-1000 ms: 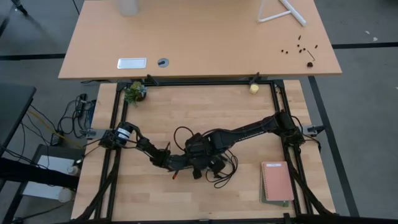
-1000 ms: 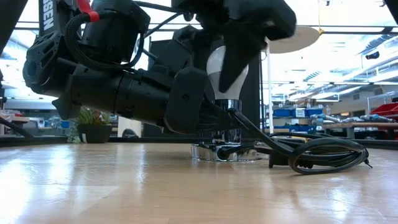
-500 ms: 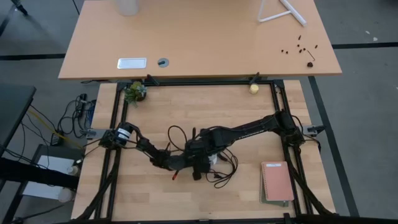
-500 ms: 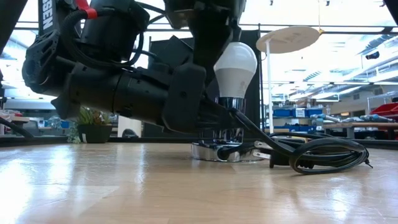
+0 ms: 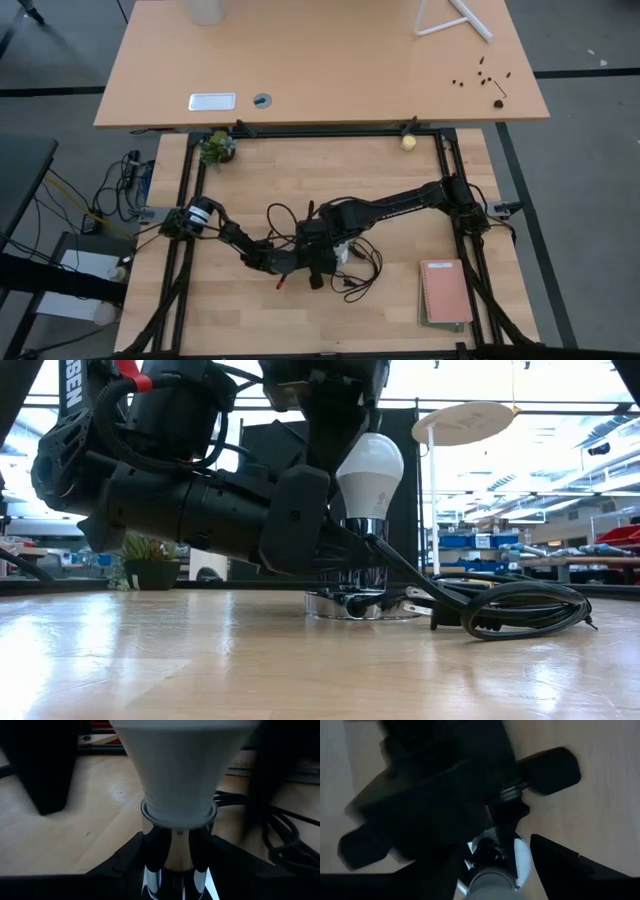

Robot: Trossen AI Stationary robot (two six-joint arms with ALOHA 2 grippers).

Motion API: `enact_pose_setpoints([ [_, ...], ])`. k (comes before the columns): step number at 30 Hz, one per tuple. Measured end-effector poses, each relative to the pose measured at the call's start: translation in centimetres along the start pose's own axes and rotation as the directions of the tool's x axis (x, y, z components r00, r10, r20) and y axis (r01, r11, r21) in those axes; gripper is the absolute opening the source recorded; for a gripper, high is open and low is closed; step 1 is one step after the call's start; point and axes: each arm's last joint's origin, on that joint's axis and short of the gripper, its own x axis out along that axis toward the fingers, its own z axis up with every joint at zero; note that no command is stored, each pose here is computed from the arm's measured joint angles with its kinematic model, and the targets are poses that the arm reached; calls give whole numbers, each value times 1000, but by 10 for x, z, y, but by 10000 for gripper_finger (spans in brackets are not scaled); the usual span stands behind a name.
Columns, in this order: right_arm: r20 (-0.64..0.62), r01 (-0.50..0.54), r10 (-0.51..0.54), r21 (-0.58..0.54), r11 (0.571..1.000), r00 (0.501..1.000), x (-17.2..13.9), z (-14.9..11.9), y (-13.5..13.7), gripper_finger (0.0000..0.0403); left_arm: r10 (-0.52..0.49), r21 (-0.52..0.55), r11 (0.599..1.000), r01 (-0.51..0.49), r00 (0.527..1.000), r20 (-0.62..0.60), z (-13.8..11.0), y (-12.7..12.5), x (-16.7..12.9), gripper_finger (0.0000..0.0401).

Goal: Screw lightbulb
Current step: Insert the white lightbulb into the silver lamp

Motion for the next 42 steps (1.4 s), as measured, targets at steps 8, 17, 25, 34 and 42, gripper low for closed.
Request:
enact_pose_setpoints([
  [8,-18,-114,113,-213,970,993,2,0,5,312,-2,7,1000,2,1000,-2,0,0,0,185],
  [17,-96,-169,139,-604,779,986,1,-8,11,348,-7,9,1000,7,1000,-3,0,0,0,185],
  [25,-77,-35,-64,-864,503,995,0,-15,18,346,-7,7,1000,7,1000,-3,0,0,0,185],
  [34,-66,-1,-174,-937,350,983,-1,-21,24,346,-7,6,1000,7,1000,-3,0,0,0,185],
  [42,-102,-28,-171,-920,392,980,-2,-25,26,346,-7,7,1000,7,1000,-3,0,0,0,185],
])
